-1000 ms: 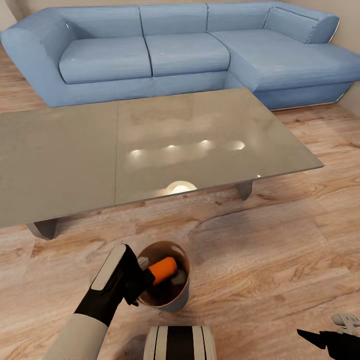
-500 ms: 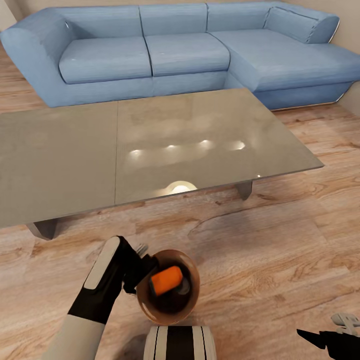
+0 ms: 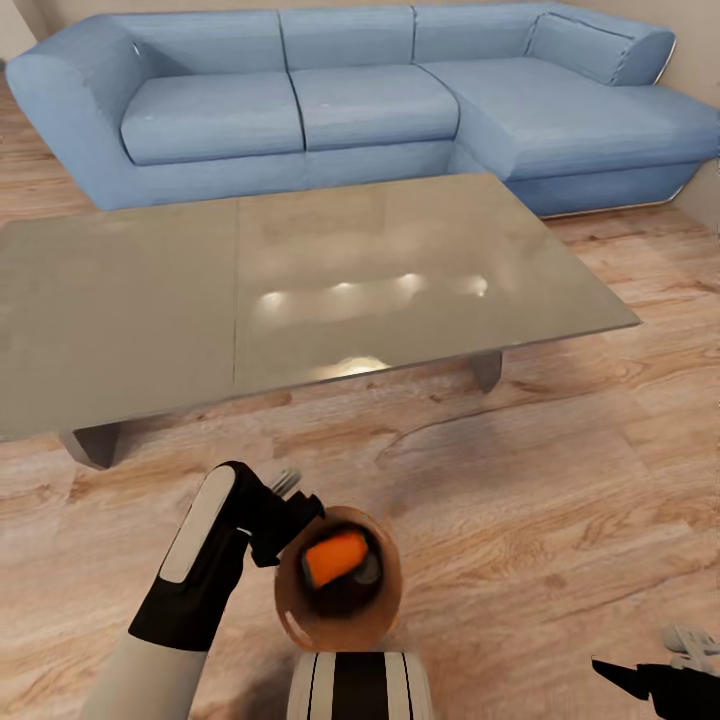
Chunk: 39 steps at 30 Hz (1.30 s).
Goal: Put the three can of soda from the living room inside the tash can in the kitchen.
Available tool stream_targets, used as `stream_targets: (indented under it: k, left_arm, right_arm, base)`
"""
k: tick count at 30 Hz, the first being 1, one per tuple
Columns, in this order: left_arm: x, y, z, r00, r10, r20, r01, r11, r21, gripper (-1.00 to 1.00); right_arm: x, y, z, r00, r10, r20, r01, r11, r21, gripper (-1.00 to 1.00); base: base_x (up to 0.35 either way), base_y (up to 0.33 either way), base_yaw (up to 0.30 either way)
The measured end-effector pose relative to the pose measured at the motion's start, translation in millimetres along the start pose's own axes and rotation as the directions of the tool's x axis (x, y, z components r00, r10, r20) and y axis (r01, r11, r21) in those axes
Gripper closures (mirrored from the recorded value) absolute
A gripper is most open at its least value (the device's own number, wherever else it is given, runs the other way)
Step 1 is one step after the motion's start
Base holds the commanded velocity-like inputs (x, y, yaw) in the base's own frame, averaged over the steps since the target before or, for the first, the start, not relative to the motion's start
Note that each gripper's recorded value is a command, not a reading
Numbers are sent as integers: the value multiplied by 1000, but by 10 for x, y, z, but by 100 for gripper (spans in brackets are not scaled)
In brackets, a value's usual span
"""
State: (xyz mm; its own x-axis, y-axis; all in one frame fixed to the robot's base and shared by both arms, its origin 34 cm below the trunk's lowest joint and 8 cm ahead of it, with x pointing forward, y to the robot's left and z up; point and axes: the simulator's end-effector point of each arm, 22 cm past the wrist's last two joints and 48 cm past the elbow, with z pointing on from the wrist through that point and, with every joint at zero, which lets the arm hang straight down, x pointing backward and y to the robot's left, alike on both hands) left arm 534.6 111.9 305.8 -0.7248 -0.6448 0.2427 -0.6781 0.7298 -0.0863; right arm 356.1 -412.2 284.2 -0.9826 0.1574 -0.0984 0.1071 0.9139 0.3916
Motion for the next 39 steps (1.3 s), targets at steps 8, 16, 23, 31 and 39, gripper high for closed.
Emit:
stream_targets:
  k: [8,16,23,31,39]
  left_arm:
    - [3,-2,0,1000,2,0,-2,1000,0,-100]
    - [14,-30,-19,1000,15,8,-15,1000,3,-100]
    - [101,-116,-36,998,56,13,-56,998,10,-100]
    - [117,-184,-67,998,65,17,-65,997,27,-100]
    - [55,-655,-266,995,84,45,-90,984,156,-100]
  right_arm:
    - [23,33,32,1000,7,1,-7,1000,-6,-100]
    - [28,31,35,1000,8,0,-8,1000,-5,-100]
    - [44,13,40,1000,10,-3,-10,1000,0,-100]
    - [51,-46,46,1000,9,-4,-9,1000,27,-100]
    - [52,-85,47,1000,9,-4,-9,999,46,-100]
  base:
    - [-303,0,0]
    - [-51,0,0]
    - [-269,0,0]
    - [-235,0,0]
    - [-24,0,0]
